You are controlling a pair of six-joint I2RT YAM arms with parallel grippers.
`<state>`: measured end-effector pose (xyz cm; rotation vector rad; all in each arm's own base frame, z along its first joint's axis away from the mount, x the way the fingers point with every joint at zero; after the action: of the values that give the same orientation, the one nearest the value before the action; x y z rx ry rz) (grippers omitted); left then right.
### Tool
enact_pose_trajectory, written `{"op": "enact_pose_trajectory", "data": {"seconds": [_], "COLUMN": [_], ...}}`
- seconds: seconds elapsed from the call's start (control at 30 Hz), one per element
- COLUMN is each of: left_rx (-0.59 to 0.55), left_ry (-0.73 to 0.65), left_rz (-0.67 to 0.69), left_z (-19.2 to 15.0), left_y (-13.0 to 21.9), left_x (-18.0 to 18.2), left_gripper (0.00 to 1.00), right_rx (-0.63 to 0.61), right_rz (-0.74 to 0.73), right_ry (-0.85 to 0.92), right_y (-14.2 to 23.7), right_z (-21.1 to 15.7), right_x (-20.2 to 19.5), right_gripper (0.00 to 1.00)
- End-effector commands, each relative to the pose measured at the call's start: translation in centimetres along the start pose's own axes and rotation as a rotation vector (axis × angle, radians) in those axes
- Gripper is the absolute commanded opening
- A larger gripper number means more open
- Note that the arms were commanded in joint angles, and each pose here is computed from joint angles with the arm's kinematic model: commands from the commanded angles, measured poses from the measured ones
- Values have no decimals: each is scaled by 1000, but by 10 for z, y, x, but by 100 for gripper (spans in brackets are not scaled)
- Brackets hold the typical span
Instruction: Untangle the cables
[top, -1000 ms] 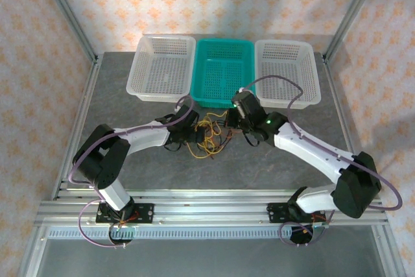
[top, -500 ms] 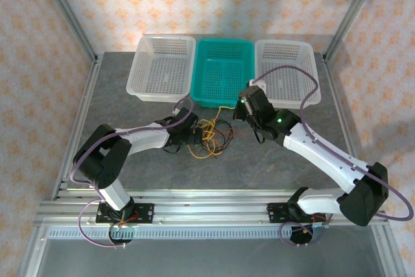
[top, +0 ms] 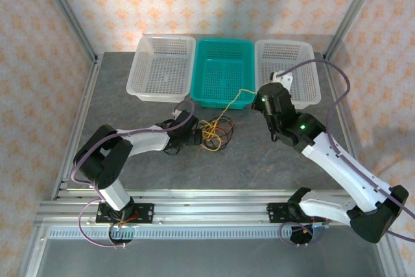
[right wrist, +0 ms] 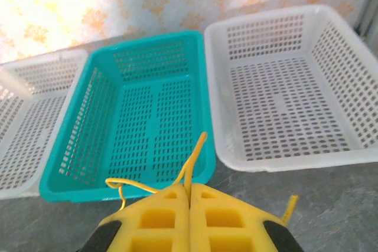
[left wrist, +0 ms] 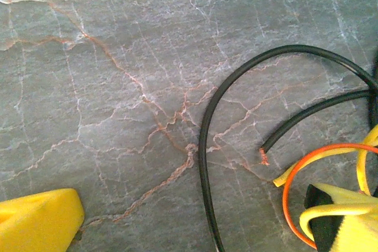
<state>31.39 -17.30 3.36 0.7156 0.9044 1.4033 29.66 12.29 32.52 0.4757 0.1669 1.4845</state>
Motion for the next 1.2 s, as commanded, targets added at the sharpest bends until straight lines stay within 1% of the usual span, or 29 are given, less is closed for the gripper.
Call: {"op": "enact_pose_trajectory", "data": {"seconds": [0.0,0.13,0.43,0.6,0.73,0.8,0.9,1.0,1.07,1.17], "left_rx": [159,162,180,180,186,185,175,138,100,35], "left_ry": [-19,-19,-16,-18,-17,-16,-15,4,25,54], "left_rz": [173,185,200,213,213,211,193,124,57,-23], "left_z": [-51,-54,-65,-67,-70,-69,-63,-47,-29,0], "left_y": [-17,-17,-18,-20,-20,-19,-18,-11,0,20], "left_x": [46,50,57,60,61,61,55,39,24,5], "left_gripper": [100,100,100,100,100,100,100,100,100,100], "right_rx": [-134,-177,-337,-383,-404,-421,-425,-394,-345,-296], "right_rz": [-90,-121,-296,-312,-355,-343,-296,-257,-219,-207], "right_ry": [-45,-71,-227,-269,-308,-331,-318,-265,-221,-198], "right_y": [14,22,56,67,76,80,78,68,56,40], "right_z": [38,50,71,73,74,76,78,76,76,73], "right_x": [-18,-27,-74,-85,-97,-99,-93,-79,-64,-49], "right_gripper": [0,0,0,0,0,0,0,0,0,0]}}
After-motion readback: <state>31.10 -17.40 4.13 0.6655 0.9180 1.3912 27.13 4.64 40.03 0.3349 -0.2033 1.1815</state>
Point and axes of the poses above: each hand's point on the last joint's axis, 136 mm out from that joint toward the fingers, its own y axis back along the fingers, its own x axis along the line the jaws close on, z = x × y, the point moved 2 cm from there along y, back along the fingers, and after that the axes turned 1 degree about y, right-handed, at the moved point
